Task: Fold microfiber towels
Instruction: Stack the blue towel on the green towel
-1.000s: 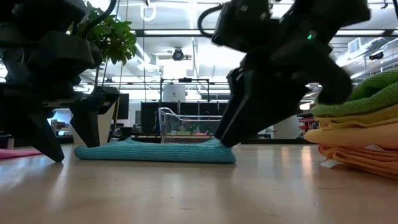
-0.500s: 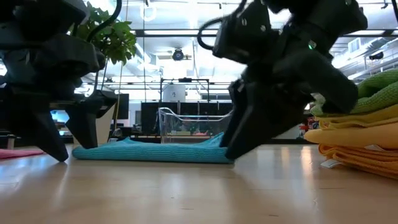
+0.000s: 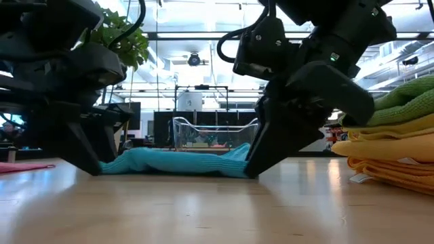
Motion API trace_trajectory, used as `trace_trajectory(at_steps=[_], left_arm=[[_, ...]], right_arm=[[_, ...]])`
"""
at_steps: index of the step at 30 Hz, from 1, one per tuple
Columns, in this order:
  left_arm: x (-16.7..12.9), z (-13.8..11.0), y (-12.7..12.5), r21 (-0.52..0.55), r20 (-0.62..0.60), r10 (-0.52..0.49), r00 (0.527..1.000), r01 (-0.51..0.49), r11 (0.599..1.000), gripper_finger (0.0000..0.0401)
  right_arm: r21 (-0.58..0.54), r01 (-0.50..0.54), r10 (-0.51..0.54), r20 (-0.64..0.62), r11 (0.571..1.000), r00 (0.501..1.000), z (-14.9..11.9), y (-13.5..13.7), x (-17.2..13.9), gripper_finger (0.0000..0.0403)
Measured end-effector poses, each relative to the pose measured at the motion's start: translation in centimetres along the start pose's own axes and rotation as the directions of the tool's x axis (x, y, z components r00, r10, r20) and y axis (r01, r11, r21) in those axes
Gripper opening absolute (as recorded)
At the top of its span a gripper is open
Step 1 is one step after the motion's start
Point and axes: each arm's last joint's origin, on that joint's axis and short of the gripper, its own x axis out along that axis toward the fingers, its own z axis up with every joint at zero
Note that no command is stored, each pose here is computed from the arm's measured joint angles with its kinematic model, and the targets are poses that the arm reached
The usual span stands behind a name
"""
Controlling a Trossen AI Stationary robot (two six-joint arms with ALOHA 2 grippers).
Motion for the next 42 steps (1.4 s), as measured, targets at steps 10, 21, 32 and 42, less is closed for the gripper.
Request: trace_trajectory(at_steps=[10,21,32,42], left_arm=[[-0.8,0.5,0.2,-0.16,0.04,0.03,0.999,-0.023,0.987,0.0015],[-9.1,9.7,1.1,-0.345,0.291,0.006,0.957,0.1,0.933,0.001],[-9.2,21.4,5.8,-0.228,0.38,0.157,0.911,-0.073,0.971,0.0009],[-2.4,27.9,6.0,-0.128,0.334,0.038,0.942,0.005,0.992,0.0009]], right_arm=[[0.116,0.024,-0.028,0.028,0.993,0.999,1.7,-0.9,-1.5,0.0008],[0.189,-0.03,0.017,0.069,0.981,0.997,4.5,-5.2,-14.3,0.0004],[0.193,0.116,-0.101,-0.087,0.974,0.991,-0.5,-9.3,-25.0,0.0003],[0.171,0.123,-0.082,-0.231,0.978,0.97,-5.5,-6.7,-29.5,0.0003]])
